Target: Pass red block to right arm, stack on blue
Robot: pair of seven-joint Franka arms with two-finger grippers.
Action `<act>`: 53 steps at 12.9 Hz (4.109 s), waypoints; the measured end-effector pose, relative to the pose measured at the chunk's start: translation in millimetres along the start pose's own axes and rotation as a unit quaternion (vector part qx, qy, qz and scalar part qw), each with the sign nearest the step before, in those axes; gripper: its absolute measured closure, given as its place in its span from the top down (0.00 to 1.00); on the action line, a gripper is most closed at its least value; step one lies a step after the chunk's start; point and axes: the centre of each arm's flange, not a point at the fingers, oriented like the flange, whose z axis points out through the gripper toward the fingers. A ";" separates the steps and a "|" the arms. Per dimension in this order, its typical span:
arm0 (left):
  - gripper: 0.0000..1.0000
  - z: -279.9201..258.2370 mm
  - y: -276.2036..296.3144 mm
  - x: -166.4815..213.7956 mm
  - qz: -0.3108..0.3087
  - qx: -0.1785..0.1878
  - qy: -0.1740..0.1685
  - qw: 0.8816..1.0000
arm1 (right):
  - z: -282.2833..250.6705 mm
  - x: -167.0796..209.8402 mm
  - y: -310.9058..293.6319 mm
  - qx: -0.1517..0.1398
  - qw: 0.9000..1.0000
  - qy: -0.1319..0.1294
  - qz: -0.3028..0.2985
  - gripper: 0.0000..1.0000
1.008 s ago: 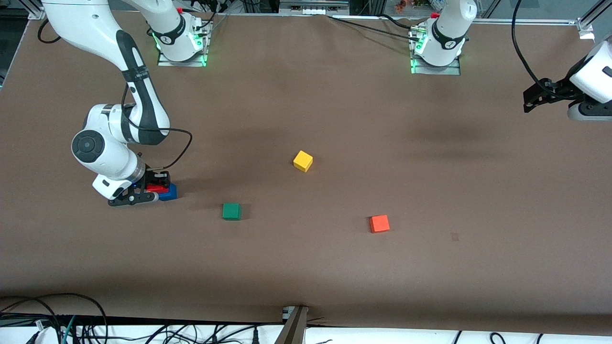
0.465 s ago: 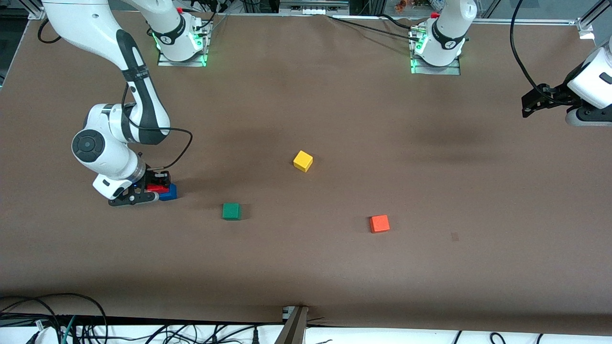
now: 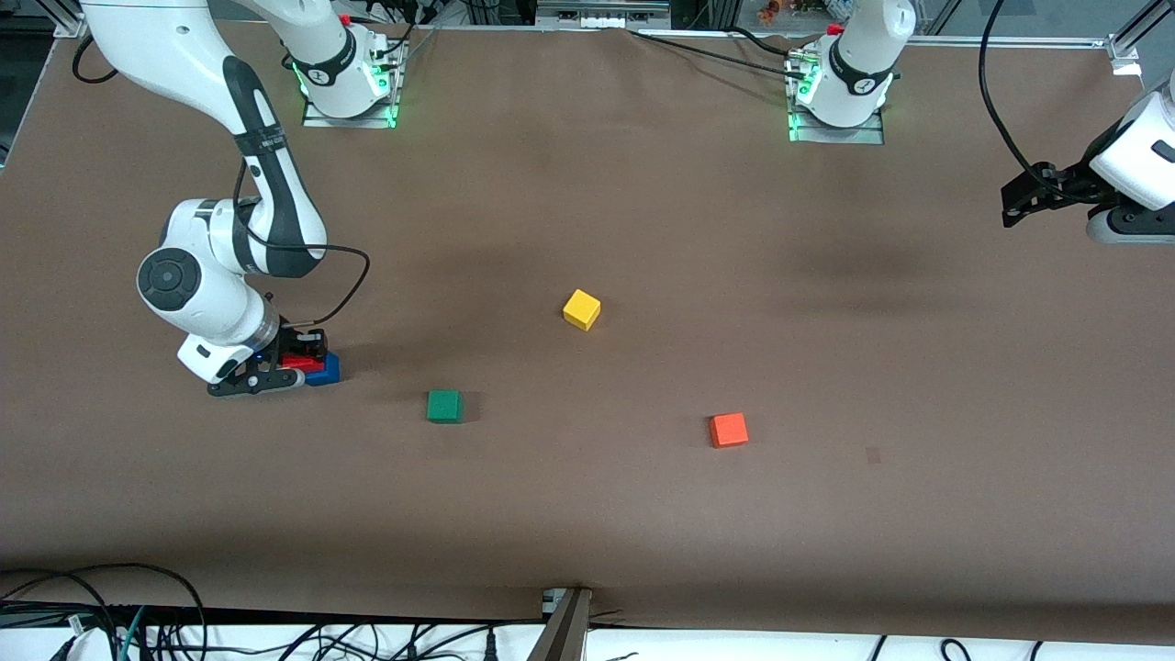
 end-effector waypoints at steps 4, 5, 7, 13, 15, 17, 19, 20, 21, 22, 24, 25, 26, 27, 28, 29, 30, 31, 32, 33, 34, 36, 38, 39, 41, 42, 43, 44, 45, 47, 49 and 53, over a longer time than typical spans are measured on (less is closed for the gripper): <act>1.00 0.3 2.9 0.6 0.002 0.000 0.000 1.000 | 0.0 0.1 -0.3 0.000 1.000 0.001 0.000 0.56; 1.00 0.2 3.3 0.6 0.002 0.000 0.000 1.000 | 0.1 0.0 -0.3 0.000 1.000 0.001 0.001 0.56; 1.00 0.0 4.0 0.6 0.003 0.000 0.000 1.000 | 0.2 0.0 -0.4 0.002 1.000 0.002 0.002 0.56; 1.00 -2.6 7.4 0.8 0.005 0.000 0.003 1.000 | -0.2 0.5 -0.3 0.001 1.000 0.005 0.003 0.56; 1.00 -3.0 8.2 0.8 0.005 0.000 0.003 1.000 | -0.3 0.7 -0.4 0.001 1.000 0.005 0.003 0.56; 1.00 -3.0 8.3 0.8 0.005 0.000 0.003 1.000 | -0.8 1.3 -0.3 0.001 1.000 0.008 0.003 0.56; 1.00 -3.0 8.3 0.8 0.005 0.000 0.003 1.000 | -1.2 1.8 -0.6 0.002 1.000 0.010 0.004 0.56; 1.00 -3.0 8.3 0.8 0.005 0.000 0.003 1.000 | -1.1 1.8 -0.7 0.003 1.000 0.011 0.006 0.56; 1.00 -3.0 8.3 0.9 0.005 0.000 0.003 1.000 | -0.7 1.9 -1.0 0.004 1.000 0.011 0.006 0.56; 1.00 -3.0 8.3 0.9 0.005 0.000 0.003 1.000 | -0.3 2.1 -1.2 0.004 1.000 0.012 0.007 0.56; 1.00 -2.8 8.4 1.0 0.005 0.000 0.003 1.000 | 0.3 2.4 -1.3 0.004 1.000 0.013 0.007 0.56; 1.00 -2.9 8.9 0.9 0.006 0.000 0.003 1.000 | 0.6 2.4 -1.3 0.004 1.000 0.013 0.007 0.56; 1.00 -2.9 9.8 0.9 0.007 0.000 0.003 1.000 | 0.8 2.4 -1.4 0.004 1.000 0.013 0.007 0.56; 1.00 -2.9 10.4 0.9 0.007 0.000 0.003 1.000 | 0.9 2.4 -1.4 0.004 1.000 0.013 0.007 0.56; 1.00 -2.9 10.6 1.0 0.007 0.000 0.003 1.000 | 0.9 2.4 -1.4 0.004 1.000 0.013 0.007 0.61; 1.00 -2.9 10.6 1.0 0.007 0.000 0.003 1.000 | -0.4 3.5 -1.4 0.004 1.000 0.016 0.007 0.70; 1.00 -2.9 10.6 1.0 0.007 0.000 0.003 1.000 | -4.6 6.6 -1.4 0.004 1.000 0.022 0.006 0.81; 1.00 -3.3 10.7 1.0 0.007 0.000 0.003 1.000 | -11.0 10.9 -1.4 0.003 1.000 0.028 0.006 0.93; 1.00 -4.3 11.3 0.7 0.008 0.000 0.003 1.000 | -19.2 15.4 -1.6 0.004 0.999 0.031 0.005 1.00; 1.00 -5.7 14.8 0.4 0.011 0.000 0.003 1.000 | -28.3 19.5 -1.9 0.006 1.000 0.027 0.005 1.00; 1.00 -7.2 21.6 0.2 0.017 0.001 0.004 1.000 | -39.8 23.6 -2.8 0.010 1.000 0.016 0.004 1.00; 1.00 -9.2 32.3 -0.4 0.025 0.002 0.004 1.000 | -77.7 31.8 -4.8 0.020 1.000 -0.021 0.000 1.00; 1.00 -9.5 32.9 -0.5 0.026 0.002 0.004 1.000 | -127.3 36.5 -1.8 0.029 0.998 -0.058 -0.001 1.00; 1.00 -9.5 32.5 -0.5 0.025 0.002 0.004 1.000 | -156.0 37.3 5.2 0.031 0.997 -0.070 0.003 1.00; 1.00 -9.6 32.3 -0.6 0.025 0.002 0.004 1.000 | -208.9 33.8 23.2 0.033 0.995 -0.092 0.014 1.00; 1.00 -9.8 32.3 -0.6 0.025 0.002 0.004 1.000 | -230.7 29.9 28.8 0.034 0.994 -0.105 0.018 1.00; 1.00 -9.9 32.3 -0.6 0.025 0.002 0.004 1.000 | -248.0 25.1 33.6 0.034 0.992 -0.117 0.021 1.00; 1.00 -10.0 32.2 -0.6 0.025 0.002 0.004 1.000 | -261.4 21.3 37.5 0.034 0.991 -0.124 0.024 1.00; 1.00 -10.1 32.2 -0.7 0.025 0.002 0.003 1.000 | -274.4 17.6 40.8 0.033 0.991 -0.126 0.031 1.00; 1.00 -10.2 32.0 -0.6 0.025 0.002 0.003 1.000 | -293.8 6.3 49.3 0.033 0.990 -0.127 0.051 1.00; 1.00 -10.3 31.7 -0.6 0.025 0.002 0.003 1.000 | -309.8 -7.6 58.2 0.027 0.990 -0.127 0.058 1.00; 1.00 -10.3 31.5 -0.7 0.024 0.002 0.003 1.000 | -337.1 -39.7 54.6 0.031 0.989 -0.118 0.082 1.00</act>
